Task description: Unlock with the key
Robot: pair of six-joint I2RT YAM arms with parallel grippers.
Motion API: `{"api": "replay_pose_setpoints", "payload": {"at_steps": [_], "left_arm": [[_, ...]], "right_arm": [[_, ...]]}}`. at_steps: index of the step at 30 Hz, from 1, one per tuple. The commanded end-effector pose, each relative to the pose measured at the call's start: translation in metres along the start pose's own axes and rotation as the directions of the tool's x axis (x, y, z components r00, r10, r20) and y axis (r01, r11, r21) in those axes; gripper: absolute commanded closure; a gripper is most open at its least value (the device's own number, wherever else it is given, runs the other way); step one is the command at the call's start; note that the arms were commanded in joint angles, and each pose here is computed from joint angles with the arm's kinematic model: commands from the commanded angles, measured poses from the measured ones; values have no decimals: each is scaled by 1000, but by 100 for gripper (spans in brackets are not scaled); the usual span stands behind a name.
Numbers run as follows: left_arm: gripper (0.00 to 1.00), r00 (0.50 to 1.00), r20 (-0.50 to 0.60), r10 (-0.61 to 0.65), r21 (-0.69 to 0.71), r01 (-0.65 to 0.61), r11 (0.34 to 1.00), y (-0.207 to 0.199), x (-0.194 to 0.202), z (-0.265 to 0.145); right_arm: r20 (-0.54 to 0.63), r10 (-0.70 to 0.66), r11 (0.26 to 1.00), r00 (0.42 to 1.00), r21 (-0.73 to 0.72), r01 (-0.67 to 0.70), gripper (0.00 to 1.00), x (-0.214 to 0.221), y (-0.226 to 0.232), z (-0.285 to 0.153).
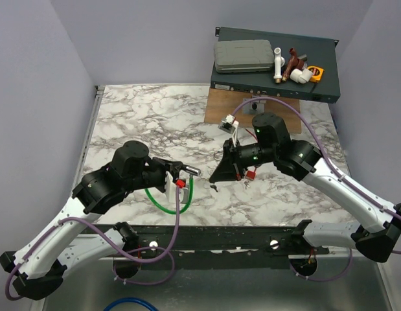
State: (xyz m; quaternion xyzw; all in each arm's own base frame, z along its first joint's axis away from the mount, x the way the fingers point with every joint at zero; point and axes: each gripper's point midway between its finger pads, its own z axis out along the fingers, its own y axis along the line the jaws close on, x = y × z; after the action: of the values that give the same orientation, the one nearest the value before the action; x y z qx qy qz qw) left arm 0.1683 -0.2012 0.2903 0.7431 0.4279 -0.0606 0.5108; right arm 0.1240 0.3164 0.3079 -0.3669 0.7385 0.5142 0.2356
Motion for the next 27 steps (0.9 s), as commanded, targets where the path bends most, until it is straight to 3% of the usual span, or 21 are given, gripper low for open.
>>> {"api": "replay_pose_setpoints", "payload": {"at_steps": [1, 27], "left_arm": [[100, 1000, 22, 11, -42, -10, 999, 7, -5, -1], [100, 1000, 29, 8, -67, -6, 998, 8, -4, -7]], "right_arm": [[15, -1, 1000, 1000, -28, 1, 99, -8, 4, 5], [28, 32, 999, 999, 27, -33, 99, -5, -12, 13]]}}
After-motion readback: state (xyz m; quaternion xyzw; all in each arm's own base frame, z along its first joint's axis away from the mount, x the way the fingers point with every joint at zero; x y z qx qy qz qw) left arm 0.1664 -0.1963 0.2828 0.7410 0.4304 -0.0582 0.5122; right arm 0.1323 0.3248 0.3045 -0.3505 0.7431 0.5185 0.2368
